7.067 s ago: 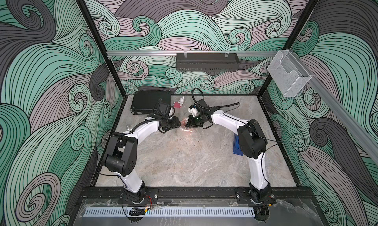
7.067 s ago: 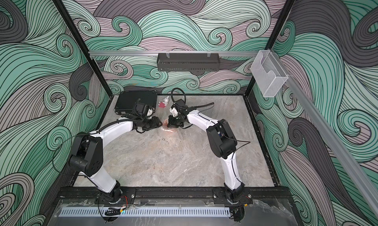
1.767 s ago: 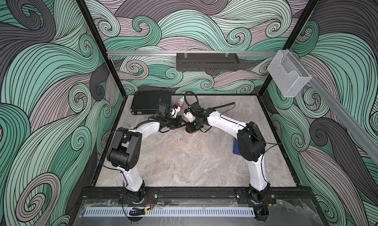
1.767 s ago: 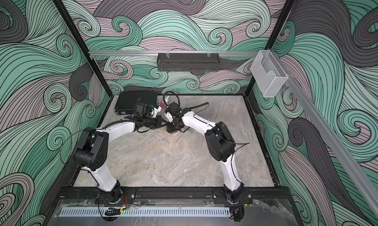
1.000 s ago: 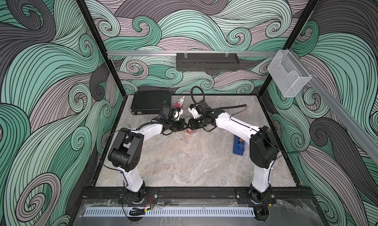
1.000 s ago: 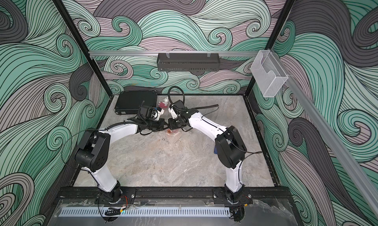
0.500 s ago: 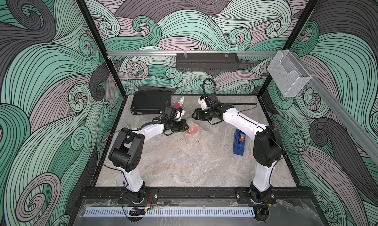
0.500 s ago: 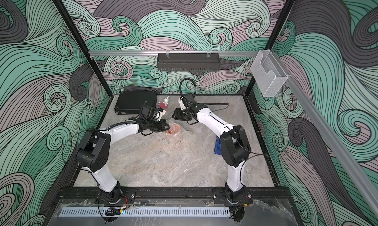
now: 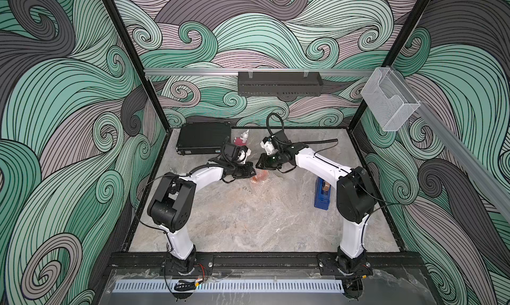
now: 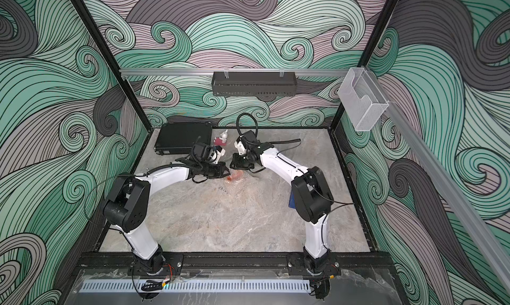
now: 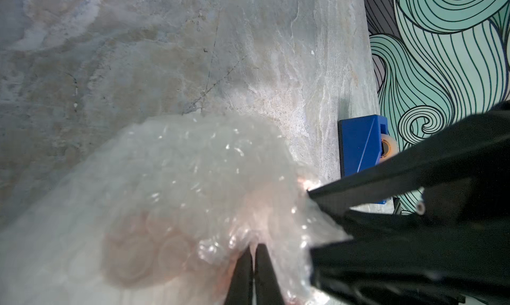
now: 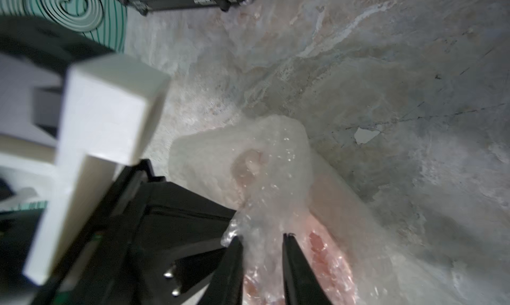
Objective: Wrap mugs in bubble wrap
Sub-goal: Wrap the mug in bubble wrap.
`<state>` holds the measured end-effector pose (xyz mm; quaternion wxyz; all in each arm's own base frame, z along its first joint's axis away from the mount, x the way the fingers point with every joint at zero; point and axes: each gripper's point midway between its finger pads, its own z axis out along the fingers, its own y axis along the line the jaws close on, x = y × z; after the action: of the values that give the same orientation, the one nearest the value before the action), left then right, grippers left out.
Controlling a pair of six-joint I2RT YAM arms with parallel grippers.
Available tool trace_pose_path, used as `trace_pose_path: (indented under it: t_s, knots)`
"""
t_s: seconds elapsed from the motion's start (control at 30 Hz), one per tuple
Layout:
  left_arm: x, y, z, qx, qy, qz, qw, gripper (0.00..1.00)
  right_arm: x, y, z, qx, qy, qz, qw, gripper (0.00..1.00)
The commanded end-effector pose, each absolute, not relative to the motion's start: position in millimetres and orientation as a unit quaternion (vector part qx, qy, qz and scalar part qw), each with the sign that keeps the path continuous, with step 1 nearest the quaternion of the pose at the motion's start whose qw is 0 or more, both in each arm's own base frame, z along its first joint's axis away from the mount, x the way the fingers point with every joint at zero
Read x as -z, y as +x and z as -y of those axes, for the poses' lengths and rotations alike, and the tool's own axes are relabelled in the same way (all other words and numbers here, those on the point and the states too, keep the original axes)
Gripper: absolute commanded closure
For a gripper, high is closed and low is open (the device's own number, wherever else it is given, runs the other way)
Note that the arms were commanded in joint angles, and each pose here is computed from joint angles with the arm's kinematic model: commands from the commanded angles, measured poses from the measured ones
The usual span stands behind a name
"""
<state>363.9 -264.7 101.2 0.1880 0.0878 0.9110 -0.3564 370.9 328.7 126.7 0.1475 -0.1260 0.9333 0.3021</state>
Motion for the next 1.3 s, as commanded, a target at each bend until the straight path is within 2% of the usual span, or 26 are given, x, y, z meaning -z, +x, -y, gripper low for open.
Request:
trace_pose_path:
  t_s: [0.0,0.13,0.4,0.8,1.03,1.27]
  knots:
    - [-88,351,268,0.34,0.095,-0.923,0.153,1.0,-122,355,-320,-0.284,-0.14,-0.939,0.132,0.86]
    - [-92,351,269,0.341,0.095,-0.922,0.156,1.0,-116,351,-311,-0.26,-0.146,-0.945,0.134,1.0]
    - [-120,354,270,0.355,0.085,-0.914,0.177,1.0,-107,345,-303,-0.229,-0.159,-0.952,0.128,1.0]
    - [-171,366,253,0.324,0.058,-0.916,0.231,0.68,-95,340,-302,-0.208,-0.171,-0.956,0.117,1.0]
    - [-138,380,245,0.263,0.054,-0.942,0.199,0.66,-97,339,-304,-0.209,-0.174,-0.955,0.12,1.0]
    - [-102,372,244,0.234,0.067,-0.955,0.17,0.66,-102,338,-307,-0.212,-0.177,-0.953,0.125,1.0]
